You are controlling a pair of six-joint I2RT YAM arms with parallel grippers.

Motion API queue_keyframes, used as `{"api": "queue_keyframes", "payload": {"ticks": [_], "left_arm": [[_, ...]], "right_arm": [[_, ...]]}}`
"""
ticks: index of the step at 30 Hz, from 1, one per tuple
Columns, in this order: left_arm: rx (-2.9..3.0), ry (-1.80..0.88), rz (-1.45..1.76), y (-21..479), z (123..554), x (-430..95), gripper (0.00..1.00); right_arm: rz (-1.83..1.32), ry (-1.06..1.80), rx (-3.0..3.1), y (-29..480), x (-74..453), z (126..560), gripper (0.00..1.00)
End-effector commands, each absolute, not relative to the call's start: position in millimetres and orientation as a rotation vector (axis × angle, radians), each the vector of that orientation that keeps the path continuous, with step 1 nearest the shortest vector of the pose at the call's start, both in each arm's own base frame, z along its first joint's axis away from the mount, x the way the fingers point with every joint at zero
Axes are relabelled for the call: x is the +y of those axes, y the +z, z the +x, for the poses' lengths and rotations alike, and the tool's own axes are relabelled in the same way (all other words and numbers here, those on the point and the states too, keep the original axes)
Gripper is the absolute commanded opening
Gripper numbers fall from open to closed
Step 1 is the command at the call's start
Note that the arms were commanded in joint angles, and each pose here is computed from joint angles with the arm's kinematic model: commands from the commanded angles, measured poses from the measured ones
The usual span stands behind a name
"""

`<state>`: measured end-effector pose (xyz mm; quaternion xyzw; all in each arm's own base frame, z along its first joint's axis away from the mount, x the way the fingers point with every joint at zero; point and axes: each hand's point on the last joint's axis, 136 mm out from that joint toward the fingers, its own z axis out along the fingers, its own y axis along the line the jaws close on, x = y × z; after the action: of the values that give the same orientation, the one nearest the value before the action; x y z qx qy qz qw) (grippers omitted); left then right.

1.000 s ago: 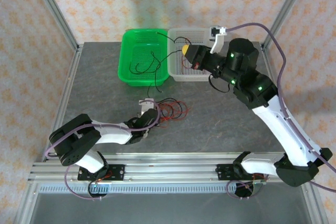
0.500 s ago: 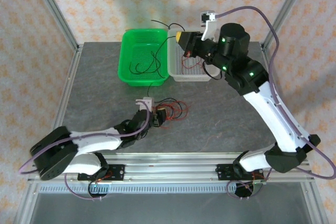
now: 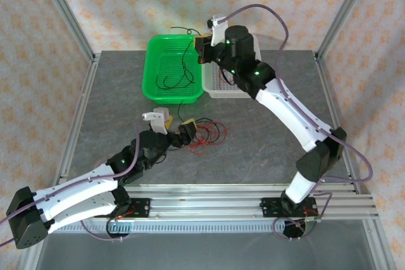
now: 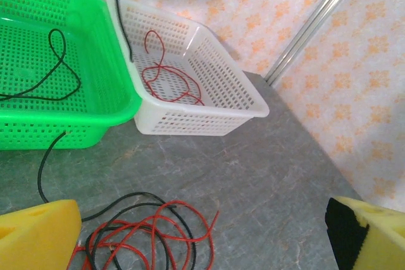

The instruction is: Untangle the cables

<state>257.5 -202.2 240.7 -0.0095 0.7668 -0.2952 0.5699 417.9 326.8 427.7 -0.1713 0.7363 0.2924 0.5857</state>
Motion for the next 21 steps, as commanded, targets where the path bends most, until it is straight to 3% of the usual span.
{"api": "queue_keyframes", "payload": {"ticks": [1, 21], "left_arm": [[1.803, -0.738, 0.012, 246.4, 249.8, -206.3, 0.99], [1.741, -0.713, -0.087, 281.5, 238.6, -169.4, 0.99]], "right_arm": [[-0.367, 0.619, 1.638, 437.2, 329.6, 442.1, 0.0], [-0.365, 0.485, 2.001, 238.9, 397.7, 549.7, 0.0]]}}
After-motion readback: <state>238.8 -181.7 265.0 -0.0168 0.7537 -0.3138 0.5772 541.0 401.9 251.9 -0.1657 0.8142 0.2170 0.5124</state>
